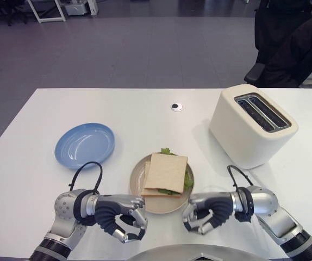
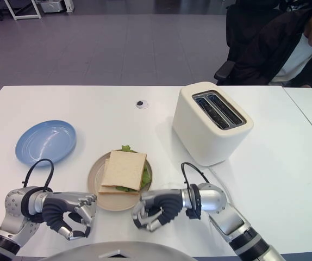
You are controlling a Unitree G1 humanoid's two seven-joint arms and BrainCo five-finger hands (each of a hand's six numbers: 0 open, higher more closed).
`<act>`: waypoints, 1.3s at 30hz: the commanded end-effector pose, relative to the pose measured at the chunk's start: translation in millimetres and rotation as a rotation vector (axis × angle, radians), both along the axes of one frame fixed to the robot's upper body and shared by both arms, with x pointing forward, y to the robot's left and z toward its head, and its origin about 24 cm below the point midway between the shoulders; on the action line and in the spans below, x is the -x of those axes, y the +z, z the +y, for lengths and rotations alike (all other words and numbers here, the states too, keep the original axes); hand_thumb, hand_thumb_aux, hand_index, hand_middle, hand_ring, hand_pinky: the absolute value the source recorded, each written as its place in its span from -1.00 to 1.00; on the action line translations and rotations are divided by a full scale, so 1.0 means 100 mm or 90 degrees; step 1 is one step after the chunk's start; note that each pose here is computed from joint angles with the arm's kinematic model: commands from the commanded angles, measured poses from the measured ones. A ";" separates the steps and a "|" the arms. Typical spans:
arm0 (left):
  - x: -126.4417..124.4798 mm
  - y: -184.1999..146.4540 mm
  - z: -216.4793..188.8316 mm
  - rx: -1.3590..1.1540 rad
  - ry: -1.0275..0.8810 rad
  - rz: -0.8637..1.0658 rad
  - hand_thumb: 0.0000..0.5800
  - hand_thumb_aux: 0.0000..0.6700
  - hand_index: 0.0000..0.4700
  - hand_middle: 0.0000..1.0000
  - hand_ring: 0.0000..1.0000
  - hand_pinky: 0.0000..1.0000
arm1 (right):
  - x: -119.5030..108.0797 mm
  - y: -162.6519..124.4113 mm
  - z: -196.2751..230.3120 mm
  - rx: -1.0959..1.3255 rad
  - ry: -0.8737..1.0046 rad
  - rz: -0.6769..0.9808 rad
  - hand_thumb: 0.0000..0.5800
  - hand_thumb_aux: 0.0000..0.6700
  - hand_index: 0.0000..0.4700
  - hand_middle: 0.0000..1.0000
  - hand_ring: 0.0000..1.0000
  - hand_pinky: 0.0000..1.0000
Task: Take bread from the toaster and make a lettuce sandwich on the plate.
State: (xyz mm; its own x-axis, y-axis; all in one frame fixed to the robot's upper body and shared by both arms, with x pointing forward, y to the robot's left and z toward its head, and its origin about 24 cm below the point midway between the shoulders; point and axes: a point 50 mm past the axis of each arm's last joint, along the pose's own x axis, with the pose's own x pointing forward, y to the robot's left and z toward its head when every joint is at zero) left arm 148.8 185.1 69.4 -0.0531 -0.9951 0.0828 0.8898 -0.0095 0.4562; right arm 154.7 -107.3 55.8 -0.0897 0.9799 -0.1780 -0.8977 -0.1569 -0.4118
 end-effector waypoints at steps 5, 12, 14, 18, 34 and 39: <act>0.04 -0.27 0.01 -0.093 -0.040 0.072 1.00 1.00 1.00 1.00 1.00 1.00 | 0.01 -0.35 -0.02 0.133 0.019 0.001 1.00 1.00 1.00 1.00 1.00 1.00; 0.08 -0.60 -0.04 -0.196 -0.061 0.113 1.00 1.00 1.00 1.00 1.00 1.00 | -0.19 -0.52 0.10 0.160 -0.066 -0.056 1.00 1.00 1.00 1.00 1.00 1.00; 0.04 -0.68 -0.04 -0.230 -0.047 0.101 1.00 1.00 1.00 1.00 1.00 1.00 | -0.29 -0.50 0.15 0.141 -0.105 -0.078 1.00 1.00 1.00 1.00 1.00 1.00; -0.36 -0.72 -0.04 -0.264 0.108 0.010 1.00 1.00 1.00 1.00 1.00 1.00 | -0.52 -0.49 0.22 0.111 -0.212 -0.120 1.00 1.00 1.00 1.00 1.00 1.00; -1.25 -0.11 -0.14 0.117 0.559 -0.159 -1.00 -1.00 -1.00 -0.57 -0.57 -0.57 | -1.29 0.08 0.12 -0.213 -0.666 -0.223 0.87 0.48 0.48 0.51 0.51 0.51; -1.00 0.25 -0.20 0.313 0.479 -0.097 -1.00 -1.00 -1.00 -1.00 -1.00 -1.00 | -1.22 0.48 -0.06 -0.410 -0.736 -0.255 -1.00 -1.00 -1.00 -1.00 -1.00 -1.00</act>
